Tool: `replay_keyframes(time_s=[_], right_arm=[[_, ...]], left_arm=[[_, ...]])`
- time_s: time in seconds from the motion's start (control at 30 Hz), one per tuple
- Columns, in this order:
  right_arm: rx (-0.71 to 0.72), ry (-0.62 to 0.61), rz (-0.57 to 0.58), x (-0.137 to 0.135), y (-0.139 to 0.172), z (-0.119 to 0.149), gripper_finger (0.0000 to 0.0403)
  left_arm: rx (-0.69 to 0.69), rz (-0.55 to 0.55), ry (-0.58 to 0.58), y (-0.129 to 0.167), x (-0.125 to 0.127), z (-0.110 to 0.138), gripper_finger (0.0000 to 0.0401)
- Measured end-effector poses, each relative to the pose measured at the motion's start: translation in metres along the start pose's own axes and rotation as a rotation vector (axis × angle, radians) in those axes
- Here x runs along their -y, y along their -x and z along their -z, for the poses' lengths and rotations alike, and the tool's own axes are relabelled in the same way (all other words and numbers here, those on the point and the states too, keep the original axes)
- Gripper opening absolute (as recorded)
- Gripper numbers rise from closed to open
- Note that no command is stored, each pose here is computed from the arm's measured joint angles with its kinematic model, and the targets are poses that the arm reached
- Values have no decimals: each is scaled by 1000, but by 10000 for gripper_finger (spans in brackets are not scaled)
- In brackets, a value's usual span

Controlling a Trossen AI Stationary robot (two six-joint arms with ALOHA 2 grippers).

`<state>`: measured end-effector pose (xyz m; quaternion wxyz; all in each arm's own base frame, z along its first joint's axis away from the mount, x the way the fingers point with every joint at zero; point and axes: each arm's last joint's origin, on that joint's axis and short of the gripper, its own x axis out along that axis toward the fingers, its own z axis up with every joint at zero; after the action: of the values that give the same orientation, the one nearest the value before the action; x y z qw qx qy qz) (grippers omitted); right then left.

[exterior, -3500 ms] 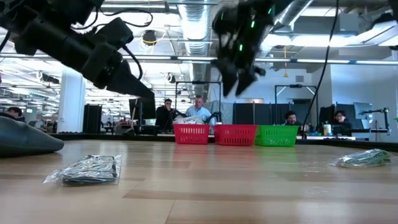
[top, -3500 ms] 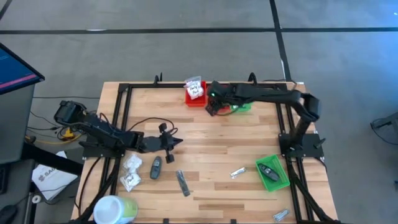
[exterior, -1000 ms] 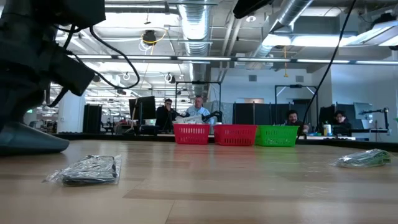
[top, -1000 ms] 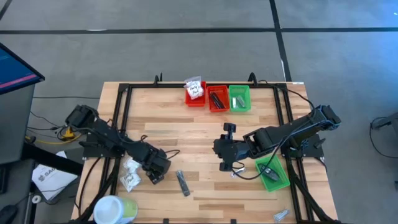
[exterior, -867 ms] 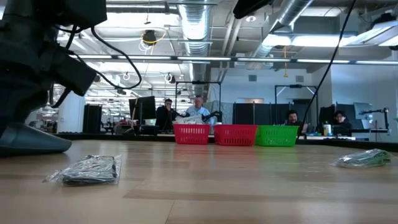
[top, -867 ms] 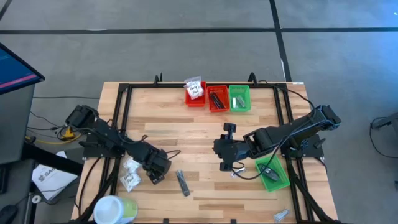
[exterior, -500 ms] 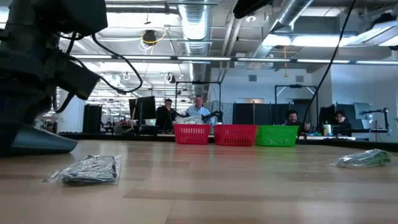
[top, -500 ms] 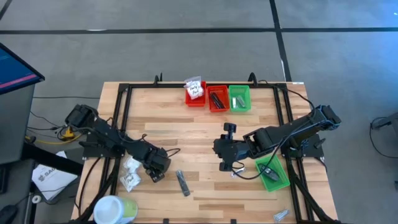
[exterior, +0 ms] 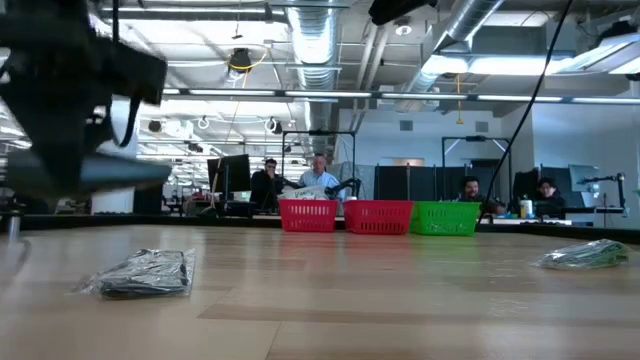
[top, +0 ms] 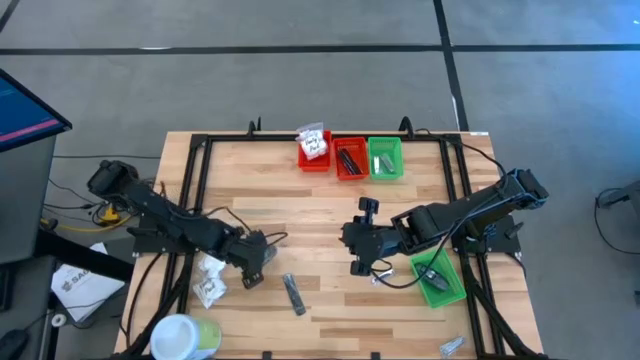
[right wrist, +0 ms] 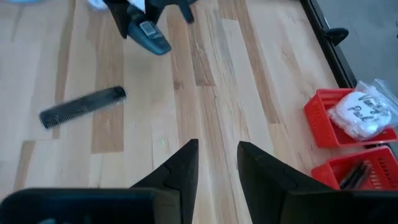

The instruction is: Pick & Place Travel size toiletries

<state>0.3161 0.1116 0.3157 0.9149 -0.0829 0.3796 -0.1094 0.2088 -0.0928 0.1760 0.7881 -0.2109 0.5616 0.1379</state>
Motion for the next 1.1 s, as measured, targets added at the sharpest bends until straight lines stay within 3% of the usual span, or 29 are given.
replay_keyframes(time_s=[0.27, 0.63, 1.1], right_arm=[[150, -23, -34, -4, 2, -16, 103], [356, -31, -57, -7, 5, -34, 103], [671, -140, -163, -3, -40, 6, 103]], left_arm=[[283, 138, -97, 33, 12, -4, 201], [511, 199, -242, 44, 26, -16, 201], [793, 220, -369, 61, 40, -31, 201]])
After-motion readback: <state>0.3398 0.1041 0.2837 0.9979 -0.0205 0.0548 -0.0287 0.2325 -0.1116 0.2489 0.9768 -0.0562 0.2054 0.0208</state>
